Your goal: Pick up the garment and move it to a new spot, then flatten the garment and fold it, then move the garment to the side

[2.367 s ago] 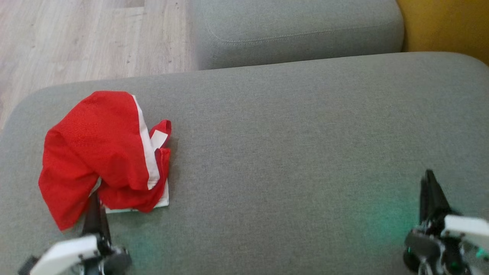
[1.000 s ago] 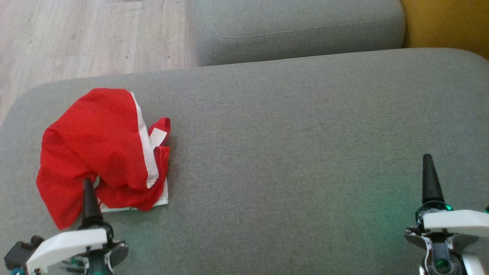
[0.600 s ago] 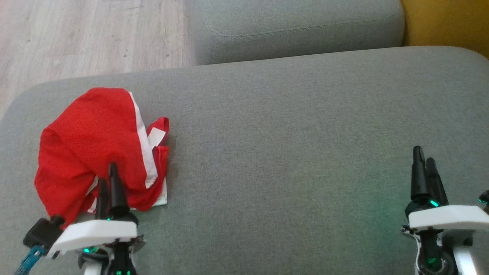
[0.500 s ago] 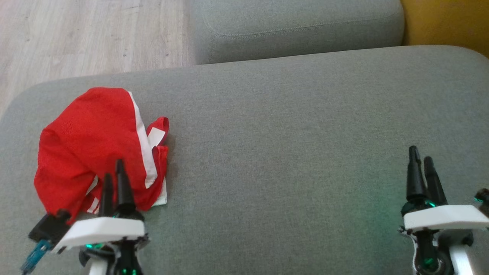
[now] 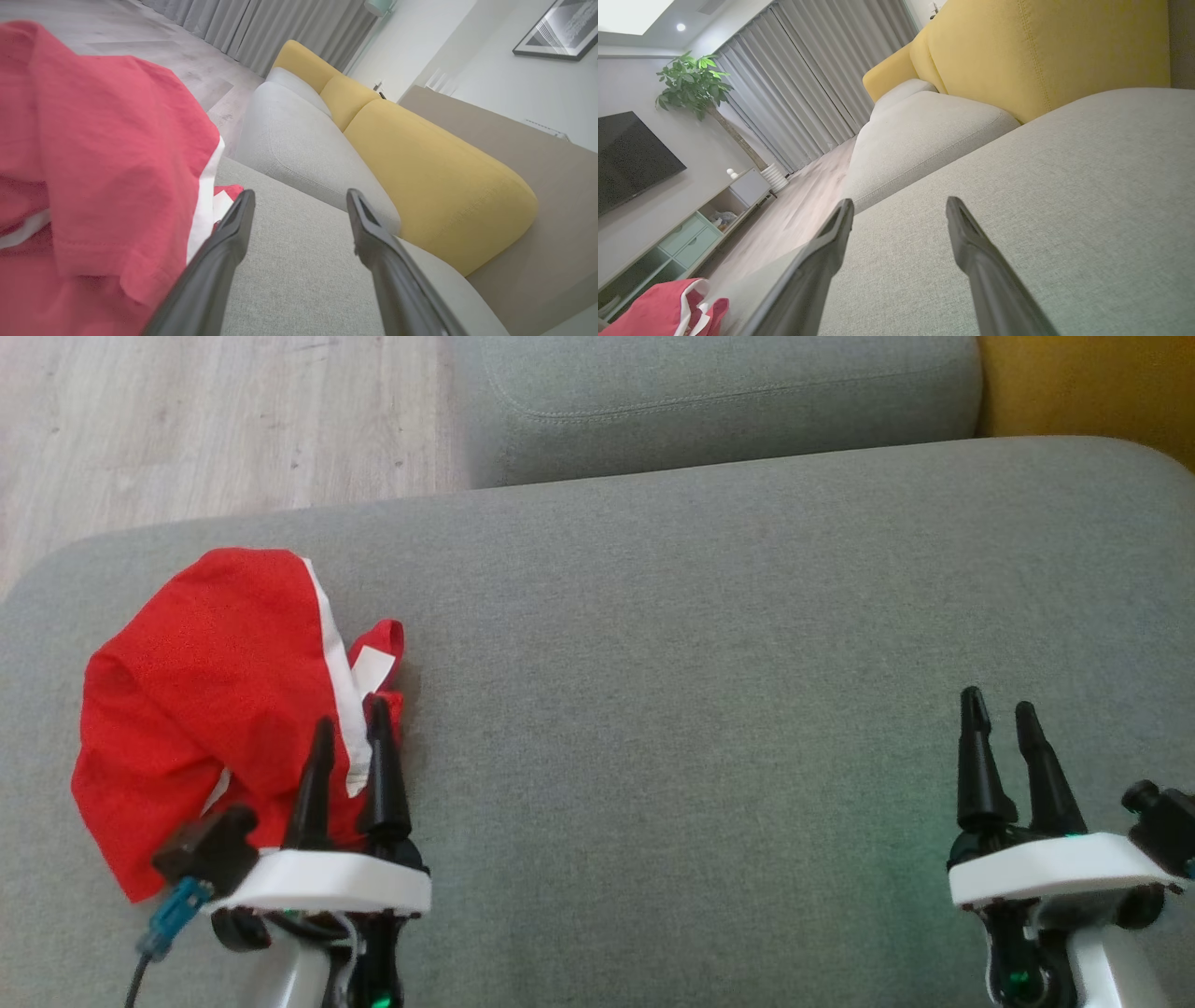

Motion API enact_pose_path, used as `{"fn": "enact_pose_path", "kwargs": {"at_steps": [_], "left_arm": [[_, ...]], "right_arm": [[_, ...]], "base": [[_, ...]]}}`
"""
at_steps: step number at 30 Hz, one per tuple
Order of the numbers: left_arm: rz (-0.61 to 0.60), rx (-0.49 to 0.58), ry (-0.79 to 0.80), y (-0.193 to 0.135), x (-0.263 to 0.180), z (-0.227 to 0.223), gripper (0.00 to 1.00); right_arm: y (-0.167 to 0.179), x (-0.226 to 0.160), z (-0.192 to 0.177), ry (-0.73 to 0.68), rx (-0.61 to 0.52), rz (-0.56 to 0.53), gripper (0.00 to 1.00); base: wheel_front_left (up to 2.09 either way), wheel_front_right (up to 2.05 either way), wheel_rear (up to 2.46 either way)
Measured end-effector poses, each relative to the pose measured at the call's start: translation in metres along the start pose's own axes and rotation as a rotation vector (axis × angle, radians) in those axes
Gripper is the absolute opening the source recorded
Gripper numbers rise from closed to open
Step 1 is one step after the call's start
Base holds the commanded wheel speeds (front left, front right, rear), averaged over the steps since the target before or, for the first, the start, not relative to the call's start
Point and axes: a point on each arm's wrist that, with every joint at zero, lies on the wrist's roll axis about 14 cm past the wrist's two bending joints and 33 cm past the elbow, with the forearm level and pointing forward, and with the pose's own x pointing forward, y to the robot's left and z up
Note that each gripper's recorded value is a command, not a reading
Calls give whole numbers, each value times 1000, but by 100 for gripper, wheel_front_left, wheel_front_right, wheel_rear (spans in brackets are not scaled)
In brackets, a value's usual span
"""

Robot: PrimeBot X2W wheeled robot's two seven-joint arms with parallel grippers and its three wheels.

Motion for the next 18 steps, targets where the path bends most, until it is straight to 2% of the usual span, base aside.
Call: {"fn": "enact_pose_path", "kwargs": {"at_steps": [18], "left_arm": [[-106,324,5,-32,8,-10,100]], "right_arm": [[15,0,4,-28,-258,60,100]], "base": [[0,0,0]]}}
